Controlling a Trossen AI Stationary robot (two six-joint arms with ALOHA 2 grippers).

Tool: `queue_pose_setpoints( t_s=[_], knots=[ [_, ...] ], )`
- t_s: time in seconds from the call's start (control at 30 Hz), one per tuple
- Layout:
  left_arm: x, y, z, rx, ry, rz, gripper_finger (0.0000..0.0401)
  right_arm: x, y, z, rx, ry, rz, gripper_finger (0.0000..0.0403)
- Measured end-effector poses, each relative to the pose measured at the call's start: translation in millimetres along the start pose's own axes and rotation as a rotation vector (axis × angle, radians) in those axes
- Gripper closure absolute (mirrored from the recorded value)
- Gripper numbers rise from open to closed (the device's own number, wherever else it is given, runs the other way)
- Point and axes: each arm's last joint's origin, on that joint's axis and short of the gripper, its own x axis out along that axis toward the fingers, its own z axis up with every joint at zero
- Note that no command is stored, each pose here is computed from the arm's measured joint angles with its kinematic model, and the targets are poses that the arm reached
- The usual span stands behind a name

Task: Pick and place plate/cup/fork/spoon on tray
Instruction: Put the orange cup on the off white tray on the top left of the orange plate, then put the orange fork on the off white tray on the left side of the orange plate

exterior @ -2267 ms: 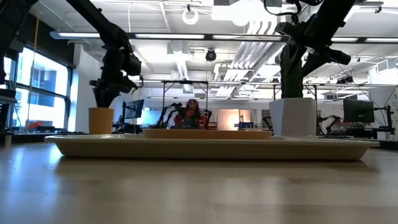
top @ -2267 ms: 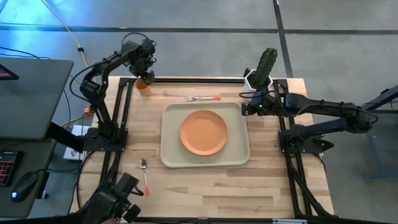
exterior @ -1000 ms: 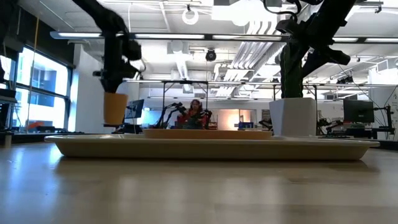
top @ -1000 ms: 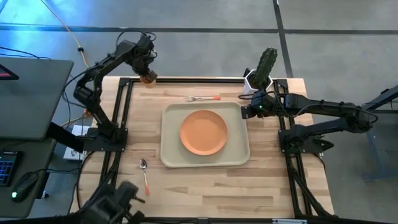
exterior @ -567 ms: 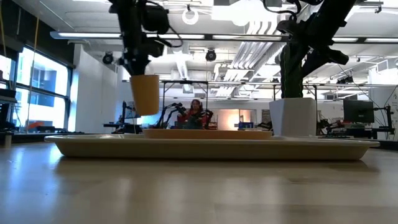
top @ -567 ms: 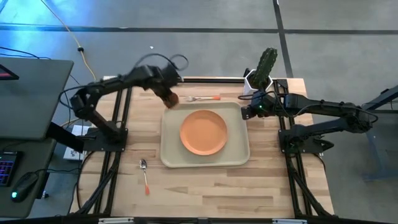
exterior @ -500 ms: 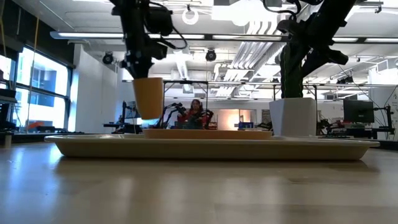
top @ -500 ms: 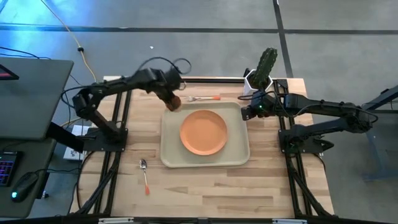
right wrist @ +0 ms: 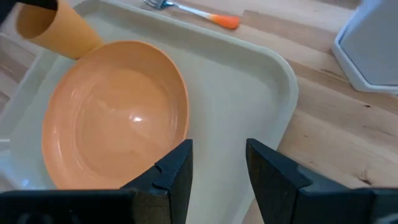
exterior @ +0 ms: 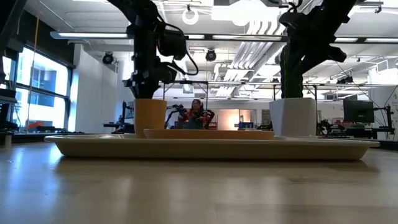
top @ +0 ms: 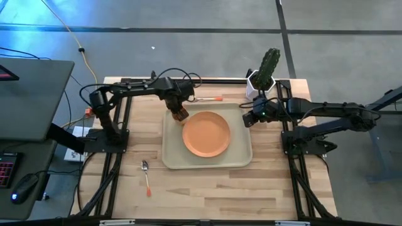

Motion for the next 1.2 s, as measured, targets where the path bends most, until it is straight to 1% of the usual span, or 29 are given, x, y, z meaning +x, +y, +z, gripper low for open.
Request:
queue_pose_setpoints(
  t_s=[0.13,0.23,0.4,0.53,0.6,0.67,0.73,0.8,0.87,0.93,1.0,1.03,1.1,1.2],
  knots=[
    [0.2,-0.4,0.0,-0.045,0.000,0.000,0.0380,-1.2,4.8,-0.4,-0.007,-0.035,0.021,0.0263],
    [-6.4,2.3,-1.6,-0.060,-0.014,0.001,0.0362,-2.0,8.2,0.5,-0.020,-0.065,0.041,0.0263],
    [-19.9,13.1,-4.1,-0.121,-0.054,-0.001,0.0318,-2.1,10.2,1.9,-0.047,-0.074,0.065,0.0263],
    [-38.1,24.6,-10.0,-0.170,-0.104,-0.006,0.0280,-2.1,10.2,1.9,-0.055,-0.074,0.065,0.0263],
    [-50.8,29.1,-14.8,-0.203,-0.151,0.012,0.0265,-2.1,10.2,1.9,-0.057,-0.074,0.065,0.0263],
    [-66.4,32.4,-20.8,-0.227,-0.226,0.059,0.0254,-2.2,10.3,1.9,-0.057,-0.074,0.067,0.0263],
    [-80.5,32.7,-24.7,-0.238,-0.317,0.107,0.0249,-2.3,11.3,2.5,-0.055,-0.076,0.079,0.0263],
    [-93.6,32.6,-27.4,-0.240,-0.408,0.124,0.0248,-2.7,14.0,4.5,-0.058,-0.093,0.109,0.0263],
    [-107.2,33.0,-27.3,-0.225,-0.514,0.097,0.0248,-3.7,18.8,8.3,-0.063,-0.128,0.161,0.0263],
    [-118.7,36.7,-24.9,-0.178,-0.608,0.050,0.0249,-5.5,24.1,12.7,-0.062,-0.171,0.218,0.0263],
    [-126.5,43.5,-21.5,-0.129,-0.674,-0.047,0.0253,-7.4,28.9,16.8,-0.072,-0.213,0.270,0.0263],
    [-129.5,47.6,-20.2,-0.125,-0.698,-0.096,0.0256,-8.3,30.7,18.6,-0.075,-0.232,0.289,0.0263],
    [-133.2,54.6,-17.9,-0.143,-0.734,-0.157,0.0262,-9.3,32.4,20.3,-0.076,-0.253,0.306,0.0263],
    [-134.2,60.4,-16.0,-0.150,-0.755,-0.162,0.0272,-9.2,31.7,20.8,-0.071,-0.270,0.286,0.0263]
  ],
)
